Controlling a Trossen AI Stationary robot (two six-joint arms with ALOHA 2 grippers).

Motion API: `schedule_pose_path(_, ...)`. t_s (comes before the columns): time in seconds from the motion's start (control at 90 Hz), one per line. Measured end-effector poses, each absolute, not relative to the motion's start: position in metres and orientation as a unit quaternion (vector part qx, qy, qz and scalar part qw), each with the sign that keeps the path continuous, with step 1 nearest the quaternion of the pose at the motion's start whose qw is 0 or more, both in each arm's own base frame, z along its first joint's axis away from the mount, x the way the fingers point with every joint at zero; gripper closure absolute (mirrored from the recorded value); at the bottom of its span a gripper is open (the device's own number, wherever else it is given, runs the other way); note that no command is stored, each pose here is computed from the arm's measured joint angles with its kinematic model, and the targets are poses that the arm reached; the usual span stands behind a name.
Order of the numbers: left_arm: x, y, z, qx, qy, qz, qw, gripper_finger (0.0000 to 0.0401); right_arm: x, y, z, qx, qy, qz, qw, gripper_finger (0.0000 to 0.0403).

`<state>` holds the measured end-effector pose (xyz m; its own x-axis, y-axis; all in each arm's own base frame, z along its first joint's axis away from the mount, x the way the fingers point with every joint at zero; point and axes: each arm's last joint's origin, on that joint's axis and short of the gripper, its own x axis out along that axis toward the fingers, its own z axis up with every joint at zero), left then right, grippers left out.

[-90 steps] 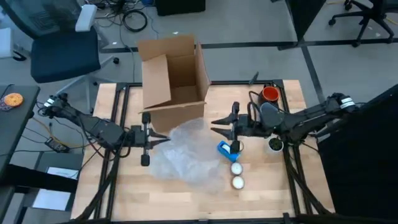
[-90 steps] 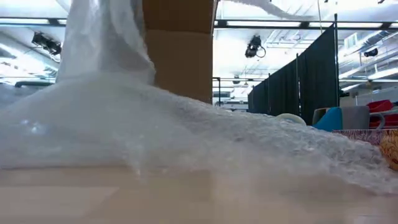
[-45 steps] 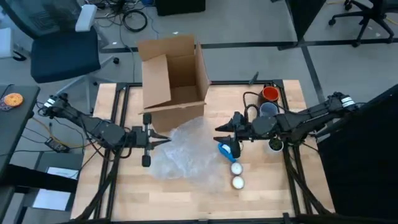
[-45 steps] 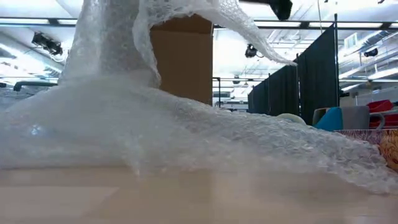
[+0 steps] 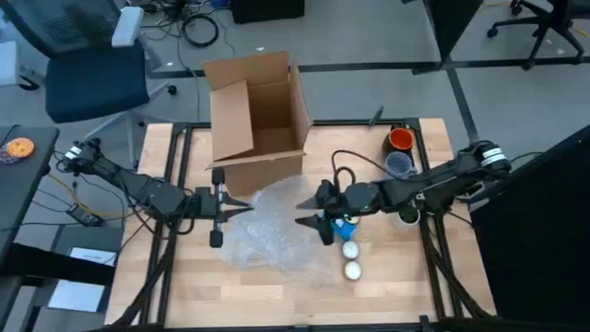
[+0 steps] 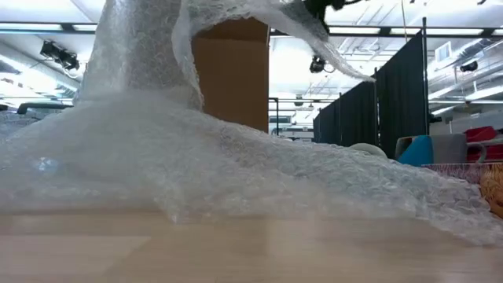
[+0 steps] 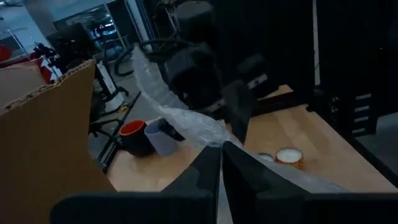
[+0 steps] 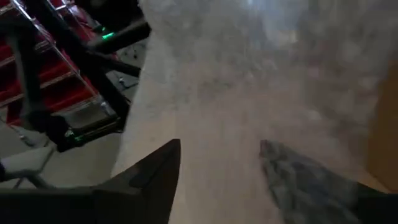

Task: Wrap mug
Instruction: Wrap the blue mug with the bubble wrap

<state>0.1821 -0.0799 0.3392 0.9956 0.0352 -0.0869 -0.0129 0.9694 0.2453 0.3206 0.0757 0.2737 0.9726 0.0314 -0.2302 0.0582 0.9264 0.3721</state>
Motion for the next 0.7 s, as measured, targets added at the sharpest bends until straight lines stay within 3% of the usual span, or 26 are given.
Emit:
schedule_pose_path(0.211,0.182,-0.080,0.339,0.139,0.049,0.011,0.989,0.0399,0.324,0.087,0.280,0.165,0.081,0.092,0.979,0.0388)
schedule_pose_path(0.411,0.178,-0.078,0.351,0.171,0.050,0.009,0.984,0.0361,0.322,0.103,0.321,0.134,-0.003,0.193,0.972,0.0401)
schedule_pose_path(0.7,0.155,-0.076,0.388,0.157,0.127,-0.028,0.979,0.0293,0.319,0.121,0.406,-0.026,-0.106,0.217,0.970,0.0403)
